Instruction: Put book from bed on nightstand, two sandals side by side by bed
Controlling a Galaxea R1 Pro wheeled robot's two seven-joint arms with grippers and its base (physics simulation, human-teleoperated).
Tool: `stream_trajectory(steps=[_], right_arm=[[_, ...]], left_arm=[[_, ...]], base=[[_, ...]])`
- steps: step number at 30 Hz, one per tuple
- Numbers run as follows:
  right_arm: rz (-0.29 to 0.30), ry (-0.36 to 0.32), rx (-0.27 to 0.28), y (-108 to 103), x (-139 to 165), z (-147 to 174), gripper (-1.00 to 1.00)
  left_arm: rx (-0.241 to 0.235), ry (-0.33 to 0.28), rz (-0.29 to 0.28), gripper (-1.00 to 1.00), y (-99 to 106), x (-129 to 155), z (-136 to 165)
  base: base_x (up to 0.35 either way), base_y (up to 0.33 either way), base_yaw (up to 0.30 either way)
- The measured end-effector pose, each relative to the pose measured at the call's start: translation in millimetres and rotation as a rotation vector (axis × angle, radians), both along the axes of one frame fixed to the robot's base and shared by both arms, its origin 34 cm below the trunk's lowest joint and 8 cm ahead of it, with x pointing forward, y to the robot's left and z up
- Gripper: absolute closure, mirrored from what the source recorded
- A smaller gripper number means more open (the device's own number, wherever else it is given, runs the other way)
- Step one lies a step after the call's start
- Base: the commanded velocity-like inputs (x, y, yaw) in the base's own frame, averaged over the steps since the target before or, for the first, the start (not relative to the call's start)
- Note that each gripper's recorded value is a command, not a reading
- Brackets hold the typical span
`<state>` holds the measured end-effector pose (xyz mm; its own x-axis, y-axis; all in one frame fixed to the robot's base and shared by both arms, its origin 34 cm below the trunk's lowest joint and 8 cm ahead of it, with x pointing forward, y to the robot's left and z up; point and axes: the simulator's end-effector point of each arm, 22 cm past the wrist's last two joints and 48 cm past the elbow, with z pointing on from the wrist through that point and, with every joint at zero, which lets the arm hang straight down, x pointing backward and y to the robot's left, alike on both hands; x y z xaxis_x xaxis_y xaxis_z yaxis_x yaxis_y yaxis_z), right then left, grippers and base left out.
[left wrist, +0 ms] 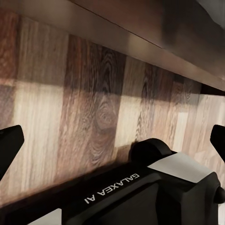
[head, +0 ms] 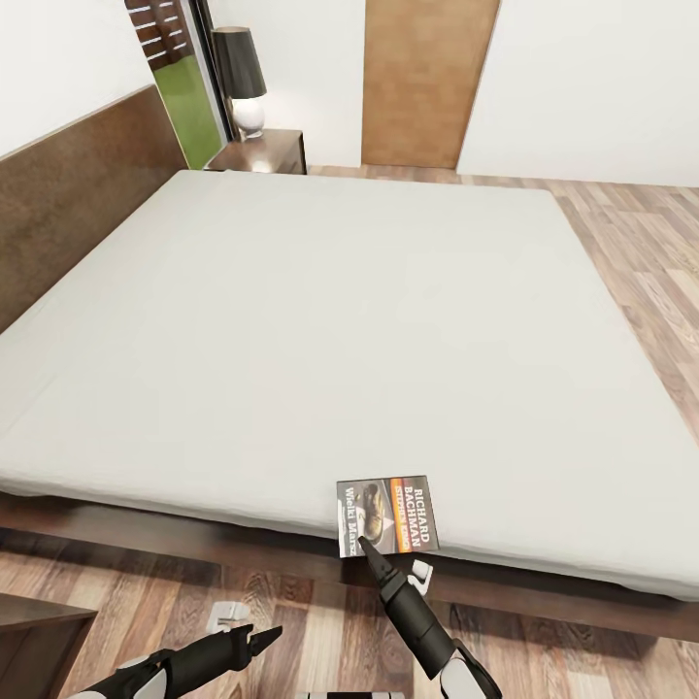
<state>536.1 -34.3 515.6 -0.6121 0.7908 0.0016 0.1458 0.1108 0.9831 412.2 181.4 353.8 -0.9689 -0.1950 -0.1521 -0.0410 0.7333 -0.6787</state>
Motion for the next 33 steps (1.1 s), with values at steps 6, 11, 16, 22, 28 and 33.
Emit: stream_trajectory(steps=[6,11,16,22,28,33], right_arm=[[0.0,0.0,0.0,-0.1,-0.5,-3.8,-1.0],[0.0,0.0,0.0,-0.1,-1.0,-7.7,-1.0],[0.0,0.0,0.0,-0.1,-0.9,-7.8,-1.0],[0.0,0.0,0.0,-0.1,-2.0,-15.5,-1.0],[0.0,0.0,0.0,-0.1,-2.0,-15.6,-1.0],[0.0,0.0,0.0,0.1,-2.0,-15.5,-1.0]], left_arm=[[-0.001,0.001,0.0,-1.0,-0.4,-0.6,-3.8],[-0.002,0.001,0.0,-1.0,-1.1,-1.2,-7.7],[-0.001,0.001,0.0,-1.0,-0.7,-1.2,-7.8],[-0.002,0.001,0.0,-1.0,-1.3,-2.3,-15.5],[-0.002,0.001,0.0,-1.0,-1.6,-2.3,-15.5],[-0.003,0.001,0.0,-1.0,-1.6,-2.3,-15.5]], base=[[0.0,0.0,0.0],[0.0,0.0,0.0],[0.0,0.0,0.0],[0.0,0.0,0.0],[0.0,0.0,0.0],[0.0,0.0,0.0]])
